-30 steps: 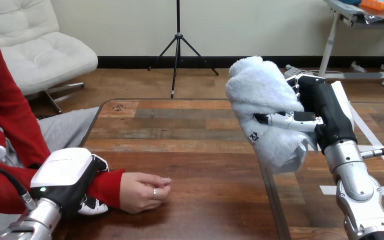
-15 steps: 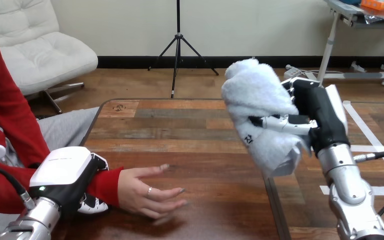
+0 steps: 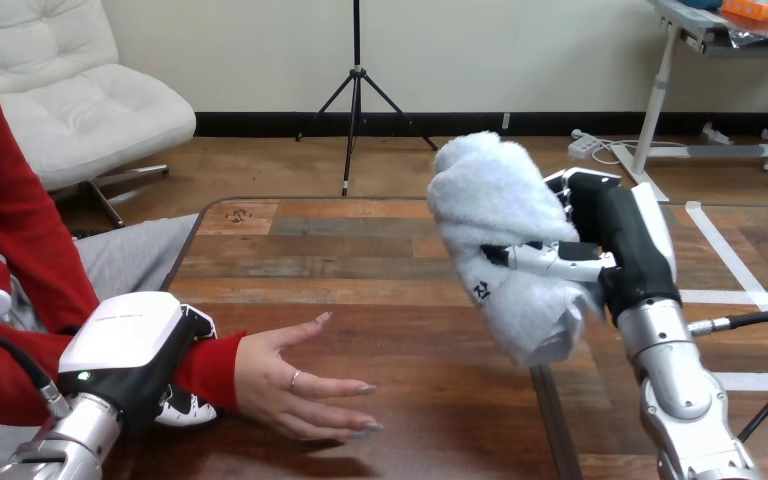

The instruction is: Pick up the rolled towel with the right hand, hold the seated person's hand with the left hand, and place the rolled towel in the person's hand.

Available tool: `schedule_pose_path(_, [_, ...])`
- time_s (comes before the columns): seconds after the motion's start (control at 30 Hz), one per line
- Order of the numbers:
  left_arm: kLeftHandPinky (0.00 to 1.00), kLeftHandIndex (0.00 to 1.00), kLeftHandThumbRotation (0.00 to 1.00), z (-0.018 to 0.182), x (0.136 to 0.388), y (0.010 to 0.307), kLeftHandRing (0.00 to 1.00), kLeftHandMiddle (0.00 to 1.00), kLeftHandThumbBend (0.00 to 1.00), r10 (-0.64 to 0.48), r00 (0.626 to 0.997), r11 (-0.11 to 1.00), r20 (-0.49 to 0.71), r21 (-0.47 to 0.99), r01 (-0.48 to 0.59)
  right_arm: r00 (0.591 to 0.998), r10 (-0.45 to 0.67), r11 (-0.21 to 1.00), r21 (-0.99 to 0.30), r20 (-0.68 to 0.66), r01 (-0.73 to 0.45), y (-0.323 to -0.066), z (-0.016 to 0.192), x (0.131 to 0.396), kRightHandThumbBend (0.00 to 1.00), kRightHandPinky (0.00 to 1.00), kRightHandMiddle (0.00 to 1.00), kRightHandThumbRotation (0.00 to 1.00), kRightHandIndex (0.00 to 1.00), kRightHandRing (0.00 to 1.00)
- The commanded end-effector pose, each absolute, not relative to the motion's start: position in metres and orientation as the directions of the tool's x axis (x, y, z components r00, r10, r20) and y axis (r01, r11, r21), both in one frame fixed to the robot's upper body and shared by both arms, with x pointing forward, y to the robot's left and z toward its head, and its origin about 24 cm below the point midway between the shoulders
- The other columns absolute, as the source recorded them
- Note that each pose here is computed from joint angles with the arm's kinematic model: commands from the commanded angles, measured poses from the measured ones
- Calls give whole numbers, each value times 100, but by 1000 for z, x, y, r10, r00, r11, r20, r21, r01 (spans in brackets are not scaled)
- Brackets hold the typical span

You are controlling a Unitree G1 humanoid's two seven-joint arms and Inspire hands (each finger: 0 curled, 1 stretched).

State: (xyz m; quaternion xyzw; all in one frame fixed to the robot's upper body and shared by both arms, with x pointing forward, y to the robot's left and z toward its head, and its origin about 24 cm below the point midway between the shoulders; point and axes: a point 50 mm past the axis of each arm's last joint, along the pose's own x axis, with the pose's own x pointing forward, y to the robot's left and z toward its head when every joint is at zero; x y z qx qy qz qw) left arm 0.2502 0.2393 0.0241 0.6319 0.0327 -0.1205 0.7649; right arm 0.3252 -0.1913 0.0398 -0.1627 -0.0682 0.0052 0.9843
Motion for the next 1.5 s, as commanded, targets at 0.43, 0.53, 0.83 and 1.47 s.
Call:
schedule_pose_path(0.43, [33, 41, 0, 110, 279, 210, 39, 43, 61, -239, 949, 309, 204, 943, -125, 907, 30, 963, -255, 419, 86, -169, 84, 336, 77, 29, 39, 0, 42, 34])
schedule_pose_path(0.53, [33, 41, 0, 111, 279, 209, 39, 43, 62, -239, 948, 315, 210, 940, -129, 900, 30, 965, -248, 434, 88, -167, 84, 335, 77, 29, 39, 0, 42, 34])
schedule_pose_path(0.83, [33, 41, 0, 113, 280, 207, 40, 43, 63, -242, 945, 321, 218, 937, -134, 882, 22, 964, -245, 470, 106, -162, 83, 334, 76, 28, 38, 0, 42, 33])
schedule_pose_path(1.47, [34, 42, 0, 118, 282, 201, 41, 45, 64, -250, 937, 343, 244, 927, -149, 867, 12, 971, -214, 498, 110, -151, 82, 335, 73, 28, 38, 0, 42, 32])
